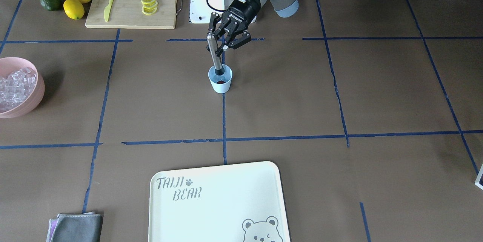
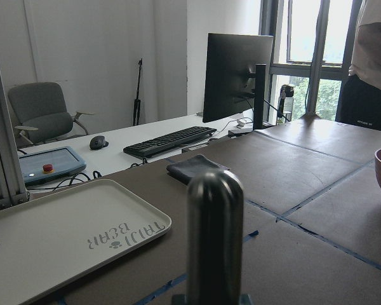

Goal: Mash ice and strawberries in cup
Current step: 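Press the muddler down into the cup repeatedly with the left gripper, then lift the muddler out of the cup and carry it back with the left gripper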

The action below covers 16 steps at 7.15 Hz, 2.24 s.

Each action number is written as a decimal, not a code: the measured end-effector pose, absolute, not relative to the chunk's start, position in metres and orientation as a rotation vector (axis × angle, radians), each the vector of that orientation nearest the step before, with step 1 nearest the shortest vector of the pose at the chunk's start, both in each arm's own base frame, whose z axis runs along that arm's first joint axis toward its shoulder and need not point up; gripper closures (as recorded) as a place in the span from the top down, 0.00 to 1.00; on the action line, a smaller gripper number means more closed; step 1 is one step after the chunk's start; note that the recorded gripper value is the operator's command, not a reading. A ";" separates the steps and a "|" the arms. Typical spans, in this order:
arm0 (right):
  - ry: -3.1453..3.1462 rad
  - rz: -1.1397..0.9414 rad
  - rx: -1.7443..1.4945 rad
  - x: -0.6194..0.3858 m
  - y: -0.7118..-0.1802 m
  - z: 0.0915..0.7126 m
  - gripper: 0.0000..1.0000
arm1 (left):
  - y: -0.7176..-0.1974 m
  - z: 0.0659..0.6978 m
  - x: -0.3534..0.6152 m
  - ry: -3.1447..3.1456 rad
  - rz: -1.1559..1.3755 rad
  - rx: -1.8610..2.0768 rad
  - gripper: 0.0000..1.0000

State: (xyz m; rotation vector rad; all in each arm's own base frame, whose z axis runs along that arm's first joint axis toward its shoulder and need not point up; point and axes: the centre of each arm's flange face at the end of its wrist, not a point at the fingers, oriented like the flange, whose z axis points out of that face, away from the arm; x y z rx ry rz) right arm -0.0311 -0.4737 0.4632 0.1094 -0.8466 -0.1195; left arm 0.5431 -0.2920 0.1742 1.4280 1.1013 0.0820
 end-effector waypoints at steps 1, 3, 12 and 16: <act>-0.847 -0.119 0.109 -0.031 -0.474 0.463 0.99 | -0.290 0.158 0.527 1.100 0.083 1.450 0.00; -0.846 -0.118 0.107 -0.031 -0.473 0.465 0.99 | -0.290 0.139 0.506 1.058 0.113 1.463 0.00; -0.844 -0.110 0.092 -0.029 -0.468 0.473 0.99 | -0.422 0.312 0.413 0.601 0.186 1.178 0.00; -0.844 -0.110 0.091 -0.029 -0.468 0.473 0.99 | -0.504 0.410 0.282 0.632 0.182 0.581 0.00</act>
